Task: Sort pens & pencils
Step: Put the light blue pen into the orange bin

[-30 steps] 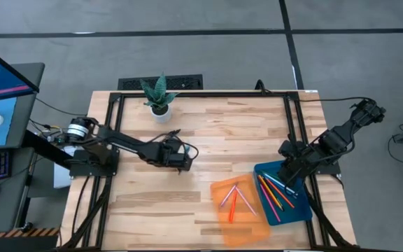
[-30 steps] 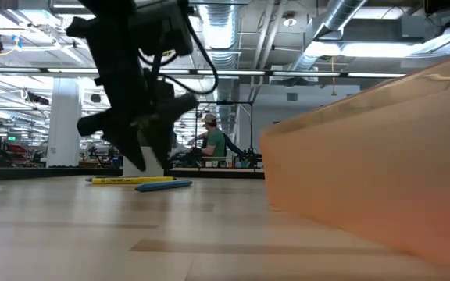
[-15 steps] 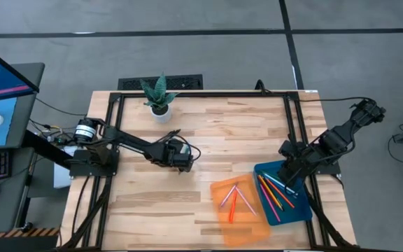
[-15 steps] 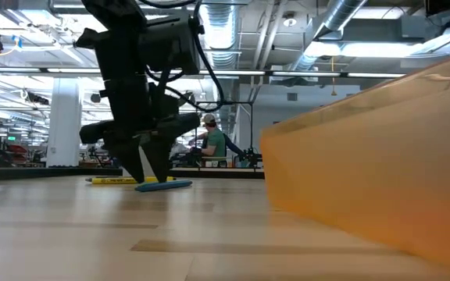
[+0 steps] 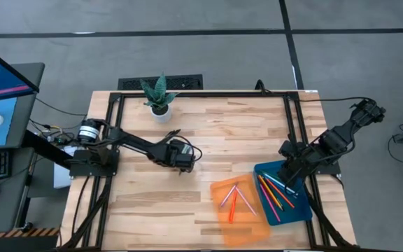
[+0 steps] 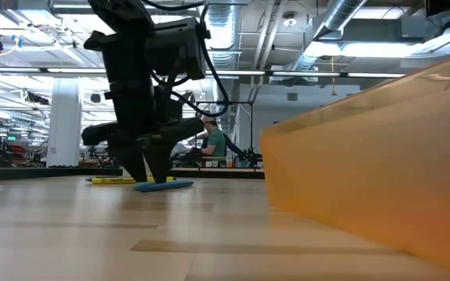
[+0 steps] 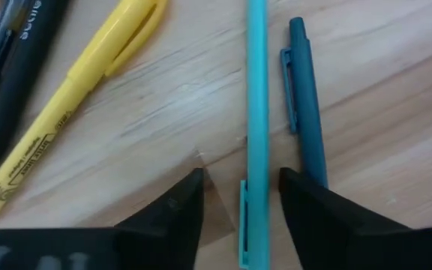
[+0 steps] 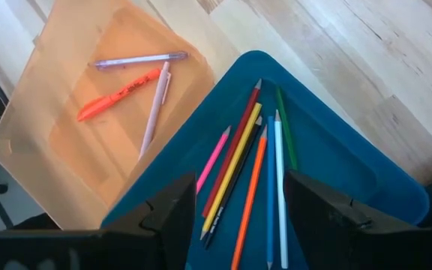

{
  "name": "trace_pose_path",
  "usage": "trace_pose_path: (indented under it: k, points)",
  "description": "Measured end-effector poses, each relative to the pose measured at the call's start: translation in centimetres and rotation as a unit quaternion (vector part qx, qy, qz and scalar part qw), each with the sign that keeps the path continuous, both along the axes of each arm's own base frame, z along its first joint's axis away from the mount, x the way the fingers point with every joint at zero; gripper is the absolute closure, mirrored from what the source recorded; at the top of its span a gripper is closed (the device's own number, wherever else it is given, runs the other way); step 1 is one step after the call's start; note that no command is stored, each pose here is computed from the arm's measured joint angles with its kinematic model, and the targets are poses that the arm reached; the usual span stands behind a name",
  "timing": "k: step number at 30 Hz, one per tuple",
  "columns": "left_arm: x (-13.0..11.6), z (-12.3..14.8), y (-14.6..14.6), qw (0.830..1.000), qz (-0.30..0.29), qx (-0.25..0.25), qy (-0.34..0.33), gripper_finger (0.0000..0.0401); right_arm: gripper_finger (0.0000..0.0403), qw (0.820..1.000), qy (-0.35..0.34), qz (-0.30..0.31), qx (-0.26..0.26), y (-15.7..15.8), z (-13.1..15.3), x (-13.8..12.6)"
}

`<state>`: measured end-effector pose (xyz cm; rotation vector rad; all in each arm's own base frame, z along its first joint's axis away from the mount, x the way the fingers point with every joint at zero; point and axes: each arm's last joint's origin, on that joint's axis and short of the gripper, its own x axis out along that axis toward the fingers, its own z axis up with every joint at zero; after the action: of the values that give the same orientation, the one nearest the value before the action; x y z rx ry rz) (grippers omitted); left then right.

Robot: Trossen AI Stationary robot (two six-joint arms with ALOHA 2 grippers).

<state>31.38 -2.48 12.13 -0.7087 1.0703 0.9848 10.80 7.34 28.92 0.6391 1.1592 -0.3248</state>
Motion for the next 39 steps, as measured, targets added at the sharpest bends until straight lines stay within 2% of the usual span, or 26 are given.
trace_pose_path:
  k: [8, 11, 19, 28, 39]
  points:
    - [0.0, 0.1, 0.1, 1.000, -0.017, -0.013, 0.016, 0.0359, 0.0182, 1.000, 0.000, 0.000, 0.000, 0.0, 0.0, 0.0]
    - [0.1, 0.2, 0.1, 1.000, -0.017, -0.013, 0.016, 0.0387, 0.0182, 1.000, 0.000, 0.000, 0.000, 0.0, 0.0, 0.0]
    - [1.4, 2.2, -0.1, 0.998, -0.039, -0.017, 0.042, 0.0393, 0.0182, 1.000, -0.001, 0.001, 0.000, 0.0, 0.0, 0.0]
    - [3.7, 5.5, -0.9, 0.999, -0.037, 0.014, -0.025, 0.0396, 0.0182, 1.000, -0.003, 0.005, -0.005, 0.0, 0.0, 0.0]
    - [4.0, 8.9, -2.8, 0.999, -0.028, 0.039, -0.019, 0.0395, 0.0182, 1.000, -0.004, 0.011, -0.007, 0.0, 0.0, 0.0]
